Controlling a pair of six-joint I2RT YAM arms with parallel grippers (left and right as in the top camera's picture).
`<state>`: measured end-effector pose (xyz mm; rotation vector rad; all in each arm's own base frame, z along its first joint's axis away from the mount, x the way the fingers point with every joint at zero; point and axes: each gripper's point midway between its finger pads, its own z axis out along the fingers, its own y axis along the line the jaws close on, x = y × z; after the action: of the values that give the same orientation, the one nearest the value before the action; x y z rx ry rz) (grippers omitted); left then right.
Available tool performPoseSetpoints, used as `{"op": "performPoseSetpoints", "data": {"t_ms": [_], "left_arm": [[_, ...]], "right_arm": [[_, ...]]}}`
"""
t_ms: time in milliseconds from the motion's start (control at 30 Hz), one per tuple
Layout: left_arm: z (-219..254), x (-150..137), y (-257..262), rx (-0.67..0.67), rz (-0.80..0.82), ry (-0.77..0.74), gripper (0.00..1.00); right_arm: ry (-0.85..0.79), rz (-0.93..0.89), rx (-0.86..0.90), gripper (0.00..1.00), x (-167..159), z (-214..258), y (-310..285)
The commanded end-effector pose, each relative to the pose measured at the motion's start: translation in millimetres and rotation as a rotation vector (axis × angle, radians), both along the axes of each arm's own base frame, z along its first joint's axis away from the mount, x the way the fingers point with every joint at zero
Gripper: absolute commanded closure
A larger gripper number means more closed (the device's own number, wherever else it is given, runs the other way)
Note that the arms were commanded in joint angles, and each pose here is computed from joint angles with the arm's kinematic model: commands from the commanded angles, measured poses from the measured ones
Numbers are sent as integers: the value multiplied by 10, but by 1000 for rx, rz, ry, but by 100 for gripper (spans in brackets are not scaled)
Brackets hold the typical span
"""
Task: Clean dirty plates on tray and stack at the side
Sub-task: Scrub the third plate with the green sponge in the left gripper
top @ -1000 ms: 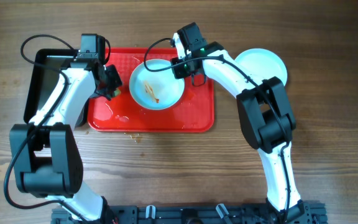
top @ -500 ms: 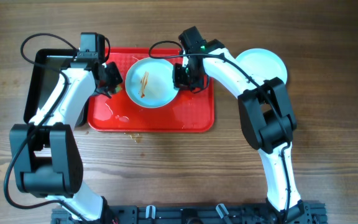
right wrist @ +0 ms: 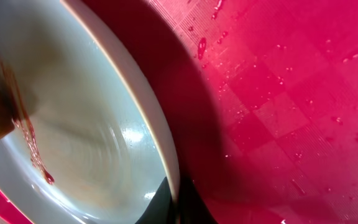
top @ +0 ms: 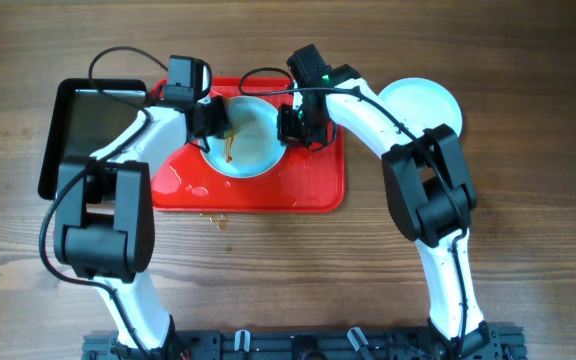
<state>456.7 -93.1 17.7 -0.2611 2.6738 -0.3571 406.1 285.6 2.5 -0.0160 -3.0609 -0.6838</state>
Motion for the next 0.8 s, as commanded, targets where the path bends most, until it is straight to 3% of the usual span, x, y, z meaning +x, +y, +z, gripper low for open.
{"op": "performPoseSetpoints", "data": {"t_ms": [0,167,267,367,500,567,667,767], "left_arm": [[-158,66,-204,56,-108,-44,96],[-575,-55,-155,97,-122,44,96],[-713,-511,-107,74,-131,246,96],[-718,-966,-131,-48,-137,448,96],[-615,-1332,-322,-173,-250,571,96],[-656,-1535,-316,-121,-343,611,96],[-780,-1513,-63,19,-302,605,96],[-860,-1242,488,274,-1,543,96]], "right_arm": [[20,23,-43,96,-95,-221,1],[13,22,-45,96,-81,-222,0],[12,23,-45,96,-81,-221,6],[12,23,-44,96,-81,-220,6],[12,24,-44,96,-82,-221,6],[11,27,-44,96,-83,-221,6],[8,26,-42,96,-74,-219,11],[9,27,-40,96,-77,-218,15]]}}
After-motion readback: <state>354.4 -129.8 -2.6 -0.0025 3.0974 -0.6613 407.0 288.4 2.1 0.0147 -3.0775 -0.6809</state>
